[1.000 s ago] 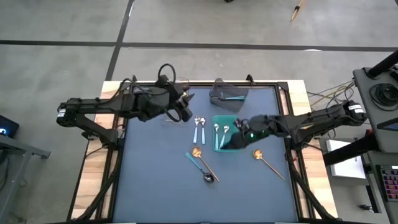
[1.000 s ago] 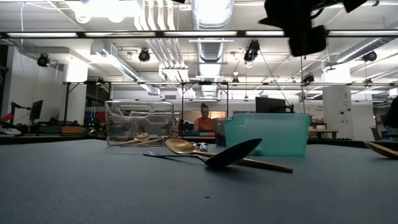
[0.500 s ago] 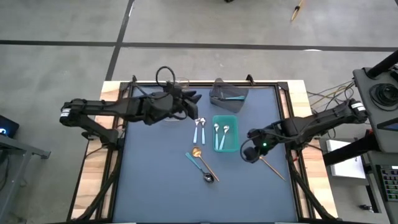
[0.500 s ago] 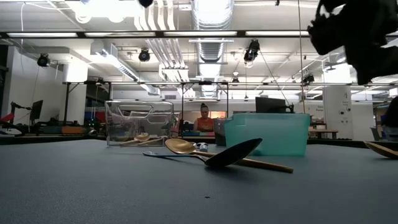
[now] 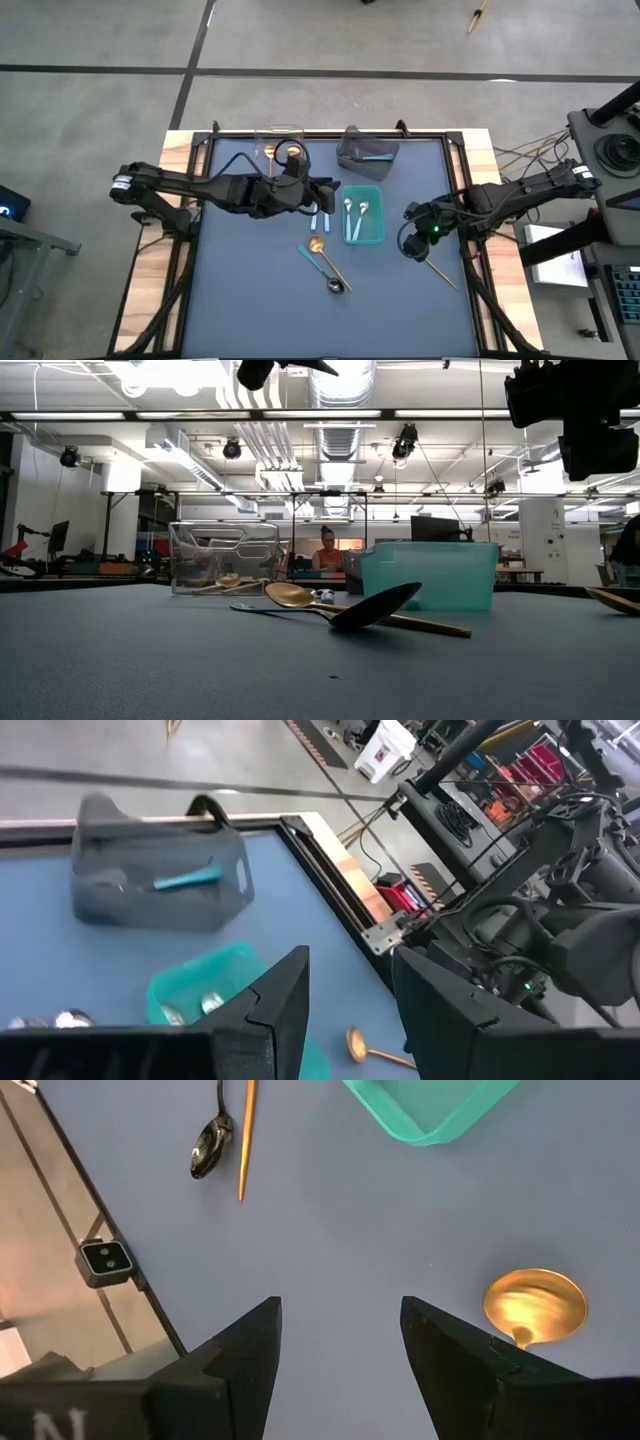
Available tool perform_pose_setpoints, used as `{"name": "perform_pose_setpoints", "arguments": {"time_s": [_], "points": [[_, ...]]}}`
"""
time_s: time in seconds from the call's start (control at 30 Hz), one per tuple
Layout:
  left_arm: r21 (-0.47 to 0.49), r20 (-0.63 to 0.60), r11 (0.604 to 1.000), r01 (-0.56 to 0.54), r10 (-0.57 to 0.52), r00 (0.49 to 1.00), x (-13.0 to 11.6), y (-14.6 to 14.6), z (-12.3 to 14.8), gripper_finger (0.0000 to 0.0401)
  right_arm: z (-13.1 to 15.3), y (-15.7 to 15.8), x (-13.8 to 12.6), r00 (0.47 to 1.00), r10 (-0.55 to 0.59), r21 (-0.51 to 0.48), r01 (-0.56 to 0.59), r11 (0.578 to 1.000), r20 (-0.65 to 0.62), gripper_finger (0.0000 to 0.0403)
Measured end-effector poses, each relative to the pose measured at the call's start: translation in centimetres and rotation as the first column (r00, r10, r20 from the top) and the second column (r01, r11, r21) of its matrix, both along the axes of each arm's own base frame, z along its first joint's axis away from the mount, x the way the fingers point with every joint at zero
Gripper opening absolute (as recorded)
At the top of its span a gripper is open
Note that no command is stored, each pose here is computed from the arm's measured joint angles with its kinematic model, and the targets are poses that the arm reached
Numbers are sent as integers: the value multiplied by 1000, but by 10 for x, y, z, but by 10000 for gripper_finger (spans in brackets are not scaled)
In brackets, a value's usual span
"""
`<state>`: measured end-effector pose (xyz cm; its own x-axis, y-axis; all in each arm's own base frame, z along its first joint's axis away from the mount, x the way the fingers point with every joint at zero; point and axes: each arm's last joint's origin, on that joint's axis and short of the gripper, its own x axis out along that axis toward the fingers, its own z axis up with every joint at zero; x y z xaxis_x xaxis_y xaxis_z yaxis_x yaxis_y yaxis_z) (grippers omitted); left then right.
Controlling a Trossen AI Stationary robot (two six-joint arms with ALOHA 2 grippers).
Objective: Sort silverware by color (type)
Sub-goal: Put the gold spoon into the transparent bin
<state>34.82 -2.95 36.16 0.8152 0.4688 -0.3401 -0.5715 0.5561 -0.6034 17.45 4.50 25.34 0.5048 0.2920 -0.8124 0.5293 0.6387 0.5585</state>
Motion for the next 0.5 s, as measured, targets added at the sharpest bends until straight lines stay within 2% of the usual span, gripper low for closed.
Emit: {"name": "perform_pose_setpoints", "arguments": {"time_s": [0.27,0.5], "points": [[-146,18,987,64,-62,998,9,-7,-11,127,-1,0,2,999,33,-20,-33,999,5,196],[-277,-5,945,176,-184,983,21,-25,-31,127,-1,0,2,998,55,-33,-54,998,12,196]]}}
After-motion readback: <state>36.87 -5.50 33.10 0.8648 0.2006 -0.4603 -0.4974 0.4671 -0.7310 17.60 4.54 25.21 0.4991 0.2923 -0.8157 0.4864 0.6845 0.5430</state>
